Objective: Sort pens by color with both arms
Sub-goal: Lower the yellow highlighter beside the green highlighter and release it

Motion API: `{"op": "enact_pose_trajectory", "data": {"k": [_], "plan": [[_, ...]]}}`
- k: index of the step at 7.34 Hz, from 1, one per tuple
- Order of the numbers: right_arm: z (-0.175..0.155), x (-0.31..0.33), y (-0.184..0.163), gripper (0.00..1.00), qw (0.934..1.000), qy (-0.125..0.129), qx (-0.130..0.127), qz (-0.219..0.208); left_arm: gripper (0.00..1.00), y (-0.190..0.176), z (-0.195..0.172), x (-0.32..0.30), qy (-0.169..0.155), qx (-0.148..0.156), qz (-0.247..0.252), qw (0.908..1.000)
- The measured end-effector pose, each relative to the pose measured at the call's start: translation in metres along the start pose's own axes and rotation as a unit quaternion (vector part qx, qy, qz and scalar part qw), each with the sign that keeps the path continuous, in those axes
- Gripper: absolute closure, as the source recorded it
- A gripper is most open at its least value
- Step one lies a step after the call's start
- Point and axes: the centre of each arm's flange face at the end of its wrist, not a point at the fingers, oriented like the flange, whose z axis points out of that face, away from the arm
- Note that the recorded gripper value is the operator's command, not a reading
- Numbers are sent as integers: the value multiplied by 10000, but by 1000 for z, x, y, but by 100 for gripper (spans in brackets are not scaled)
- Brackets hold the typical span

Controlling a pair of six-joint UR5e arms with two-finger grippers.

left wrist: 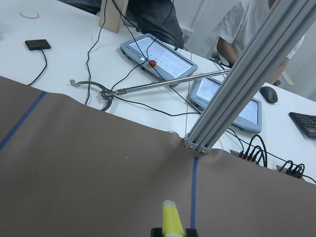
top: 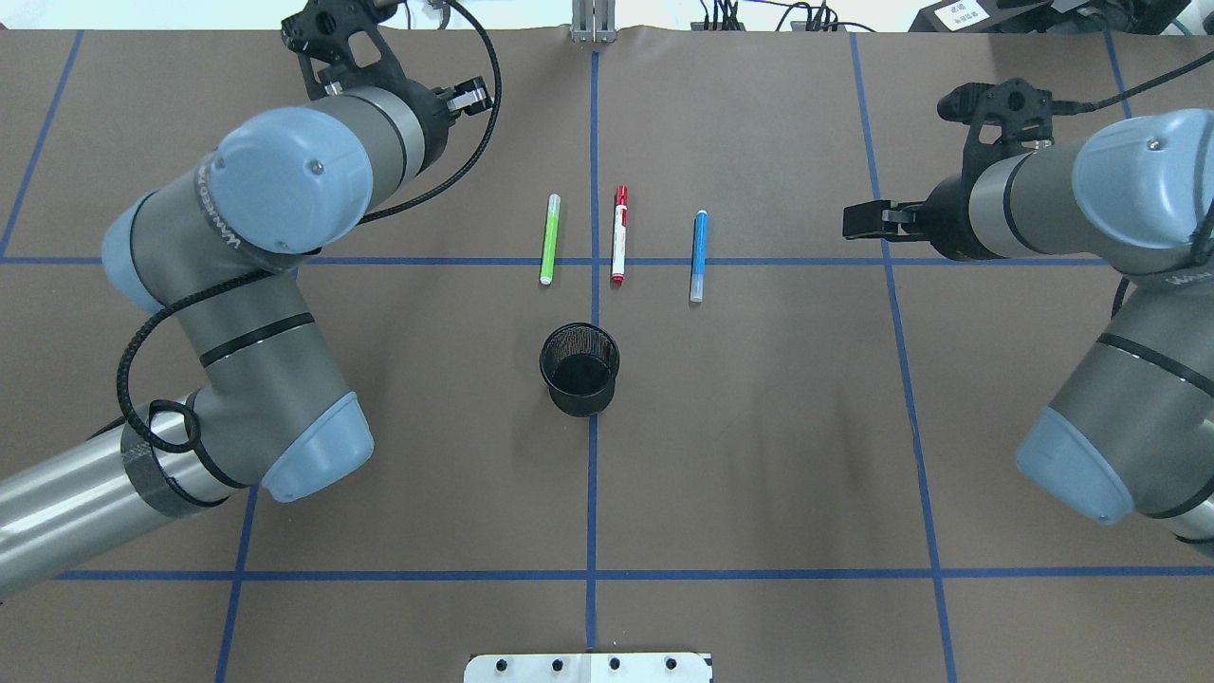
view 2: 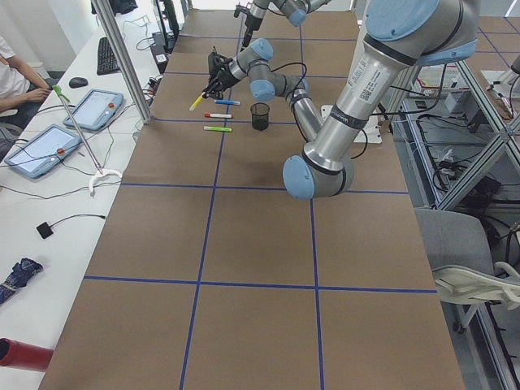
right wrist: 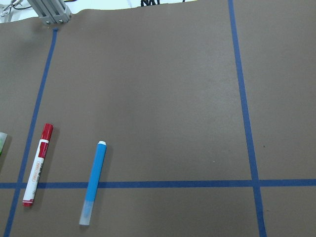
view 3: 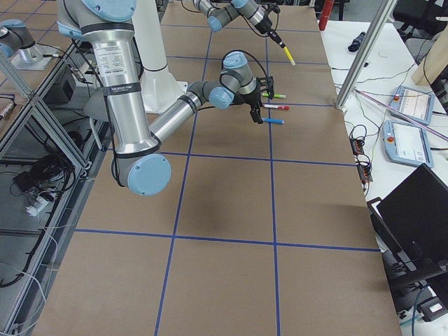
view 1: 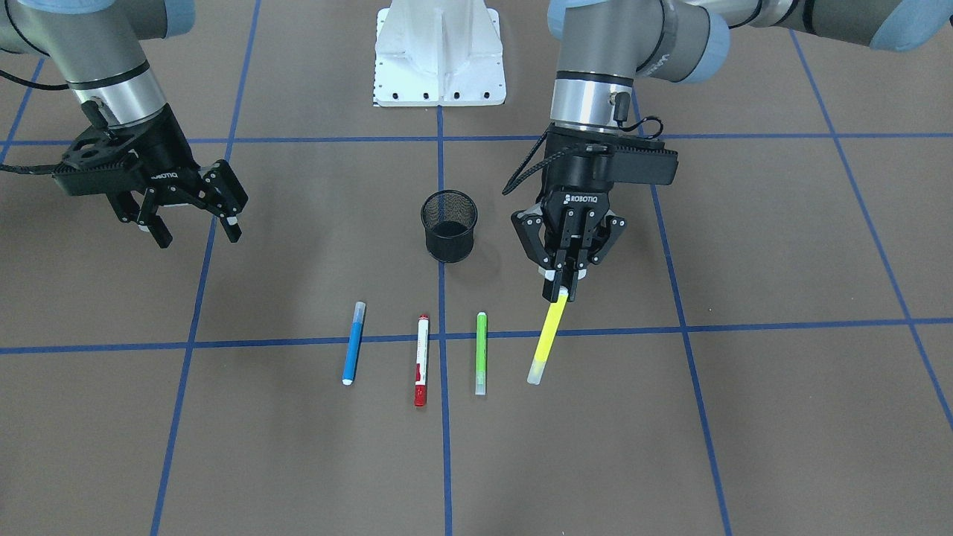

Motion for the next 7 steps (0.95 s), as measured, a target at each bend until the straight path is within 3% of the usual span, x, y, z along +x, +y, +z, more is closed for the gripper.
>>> {"op": "enact_pose_trajectory", "data": {"k": [2,3,5,7], "plan": [[3,7,2,1,10000,62,-29,6,100,49,36,-10,-277,779,-18,9966],[4,9,2,1,10000,82,-38,10,100,67,56,-9,-389,930,-7,9949],[5,13,4,1,9999,114,-54,19,100,88,79,-13,-519,913,141,9944],[6,14,4,1,9999,130,-57,22,100,100,77,-9,-68,369,756,9964]]}}
